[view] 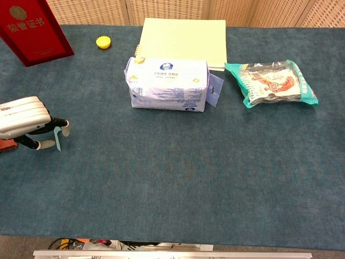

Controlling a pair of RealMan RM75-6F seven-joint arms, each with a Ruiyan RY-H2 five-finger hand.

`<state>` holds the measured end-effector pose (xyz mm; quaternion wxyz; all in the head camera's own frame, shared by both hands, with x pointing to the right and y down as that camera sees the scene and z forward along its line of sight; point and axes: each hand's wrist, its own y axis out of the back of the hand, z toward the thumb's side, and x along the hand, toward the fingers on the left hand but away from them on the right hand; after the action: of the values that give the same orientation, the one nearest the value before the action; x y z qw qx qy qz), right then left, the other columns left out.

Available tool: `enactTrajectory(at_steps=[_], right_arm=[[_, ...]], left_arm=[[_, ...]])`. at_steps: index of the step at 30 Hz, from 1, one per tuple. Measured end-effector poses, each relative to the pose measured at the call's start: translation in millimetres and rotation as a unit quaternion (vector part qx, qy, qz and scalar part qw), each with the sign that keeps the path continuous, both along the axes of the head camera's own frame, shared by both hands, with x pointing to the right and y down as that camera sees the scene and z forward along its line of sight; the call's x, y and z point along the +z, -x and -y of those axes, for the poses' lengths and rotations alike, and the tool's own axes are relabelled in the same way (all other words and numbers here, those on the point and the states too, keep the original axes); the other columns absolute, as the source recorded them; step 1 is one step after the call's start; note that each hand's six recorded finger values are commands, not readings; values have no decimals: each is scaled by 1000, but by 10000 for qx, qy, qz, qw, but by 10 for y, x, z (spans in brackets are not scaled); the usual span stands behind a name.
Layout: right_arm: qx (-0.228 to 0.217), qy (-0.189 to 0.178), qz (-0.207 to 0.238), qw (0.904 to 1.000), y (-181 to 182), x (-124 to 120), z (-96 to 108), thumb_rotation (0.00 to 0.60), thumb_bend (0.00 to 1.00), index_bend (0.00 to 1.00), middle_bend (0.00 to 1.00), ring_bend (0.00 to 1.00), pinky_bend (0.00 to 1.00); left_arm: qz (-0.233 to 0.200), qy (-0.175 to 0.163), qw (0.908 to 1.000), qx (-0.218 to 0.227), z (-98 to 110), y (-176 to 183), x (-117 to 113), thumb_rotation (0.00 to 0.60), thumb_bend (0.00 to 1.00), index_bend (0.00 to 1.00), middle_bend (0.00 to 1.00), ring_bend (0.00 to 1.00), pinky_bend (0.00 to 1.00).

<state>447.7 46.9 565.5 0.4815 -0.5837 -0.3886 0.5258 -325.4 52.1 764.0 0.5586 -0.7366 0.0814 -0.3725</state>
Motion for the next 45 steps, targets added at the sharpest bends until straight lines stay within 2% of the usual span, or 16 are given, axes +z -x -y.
enactTrajectory(at_steps=[45], right_arm=[[64, -65, -49, 9999, -21, -50, -42, 600, 362, 356, 294, 179, 246]], left_arm=[[37, 279, 9995, -142, -19, 9, 206, 600, 313, 543, 921, 883, 809]])
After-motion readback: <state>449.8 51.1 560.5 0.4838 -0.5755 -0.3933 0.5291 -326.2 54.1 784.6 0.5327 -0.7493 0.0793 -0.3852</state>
